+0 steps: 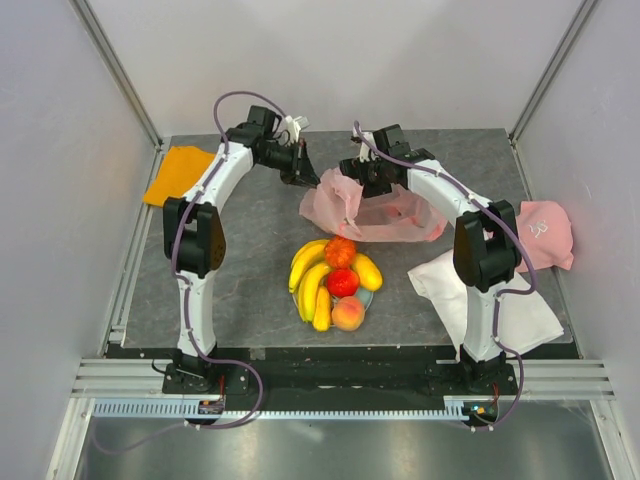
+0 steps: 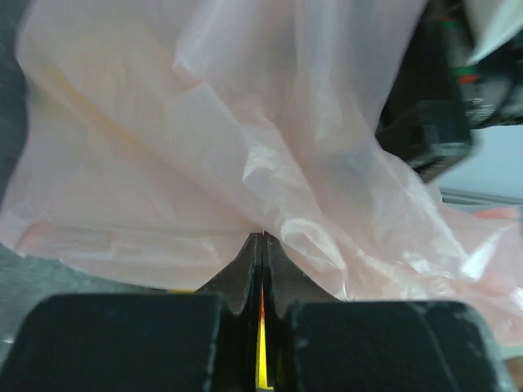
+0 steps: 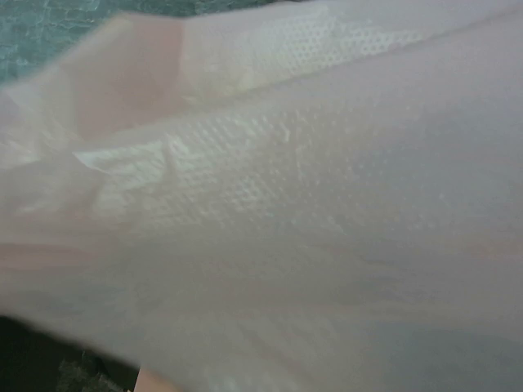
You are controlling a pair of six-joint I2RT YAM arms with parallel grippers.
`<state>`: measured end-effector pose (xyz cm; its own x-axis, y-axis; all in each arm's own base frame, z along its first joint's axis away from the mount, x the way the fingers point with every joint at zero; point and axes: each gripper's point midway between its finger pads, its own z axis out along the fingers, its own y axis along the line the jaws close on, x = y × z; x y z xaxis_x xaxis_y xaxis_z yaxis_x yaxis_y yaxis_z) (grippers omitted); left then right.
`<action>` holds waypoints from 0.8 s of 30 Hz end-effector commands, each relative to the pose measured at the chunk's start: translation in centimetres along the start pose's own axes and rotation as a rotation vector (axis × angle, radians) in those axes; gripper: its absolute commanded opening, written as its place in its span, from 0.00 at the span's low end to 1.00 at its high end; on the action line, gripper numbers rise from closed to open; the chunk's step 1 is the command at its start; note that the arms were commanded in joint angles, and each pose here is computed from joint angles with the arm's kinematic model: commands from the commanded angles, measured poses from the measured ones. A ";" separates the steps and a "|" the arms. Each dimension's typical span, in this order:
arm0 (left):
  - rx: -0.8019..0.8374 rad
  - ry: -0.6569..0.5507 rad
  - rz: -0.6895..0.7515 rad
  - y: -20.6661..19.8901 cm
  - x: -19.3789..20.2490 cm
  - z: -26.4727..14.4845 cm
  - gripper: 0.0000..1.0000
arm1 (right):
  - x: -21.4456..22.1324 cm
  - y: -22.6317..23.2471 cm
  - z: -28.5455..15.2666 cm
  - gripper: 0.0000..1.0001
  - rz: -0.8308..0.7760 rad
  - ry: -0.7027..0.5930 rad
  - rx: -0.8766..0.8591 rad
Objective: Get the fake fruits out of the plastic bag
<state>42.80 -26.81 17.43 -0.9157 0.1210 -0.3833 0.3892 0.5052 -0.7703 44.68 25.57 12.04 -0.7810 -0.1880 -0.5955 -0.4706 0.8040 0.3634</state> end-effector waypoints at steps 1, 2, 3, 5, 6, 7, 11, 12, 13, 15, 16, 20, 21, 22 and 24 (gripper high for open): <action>-0.050 -0.203 0.336 -5.4 -5.9 -6.6 0.02 | -2.9 0.2 -1.6 0.98 -0.026 -0.098 0.040; -0.037 -0.244 0.387 -6.9 -7.1 -7.9 0.02 | -3.1 0.3 -1.9 0.98 -0.028 -0.108 0.040; -0.027 -0.259 0.422 -7.8 -7.6 -8.5 0.02 | -3.2 0.3 -2.0 0.98 -0.026 -0.113 0.042; 0.016 -0.269 0.469 -9.8 -7.7 -9.1 0.02 | -3.1 0.3 -2.0 0.98 -0.024 -0.116 0.043; 0.023 -0.262 0.467 -10.0 -7.4 -9.1 0.02 | -3.2 0.2 -2.0 0.98 -0.023 -0.118 0.044; 0.029 -0.247 0.462 -10.0 -6.9 -8.8 0.02 | -3.0 0.2 -1.9 0.98 -0.023 -0.113 0.045; -0.001 -0.135 0.393 -7.1 -3.0 -7.3 0.02 | -2.6 0.0 -1.9 0.98 -0.022 -0.106 0.056; -0.015 -0.122 0.419 -6.6 -2.4 -7.3 0.02 | -2.4 -0.1 -2.0 0.98 -0.020 -0.102 0.061; -0.029 -0.109 0.418 -6.2 -1.8 -7.3 0.02 | -2.3 0.0 -2.3 0.98 -0.019 -0.104 0.063; -0.070 -0.089 0.401 -5.2 -0.4 -7.4 0.02 | -1.9 0.1 -2.5 0.98 -0.022 -0.099 0.060; -0.080 -0.071 0.376 -4.6 0.4 -7.1 0.02 | -1.7 0.3 -2.9 0.98 -0.023 -0.100 0.057; -0.138 -0.083 0.361 -4.4 0.8 -8.0 0.25 | -0.8 1.0 -3.8 0.98 -0.068 -0.092 0.077; -0.147 -0.097 0.377 -5.0 0.8 -8.6 0.36 | -0.3 1.0 -4.1 0.98 -0.092 -0.090 0.115; -0.156 -0.103 0.390 -5.2 0.8 -8.9 0.39 | -0.1 0.8 -4.3 0.98 -0.101 -0.090 0.140; -0.151 -0.115 0.410 -6.0 0.9 -9.4 0.44 | 0.1 0.0 -4.6 0.98 -0.103 -0.095 0.202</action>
<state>39.58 -22.57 21.16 -0.7856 0.2432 -0.5690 0.5923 0.5617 -0.5777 42.60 23.81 12.71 -0.7548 -0.2090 -0.6218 -0.4529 0.8517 0.2636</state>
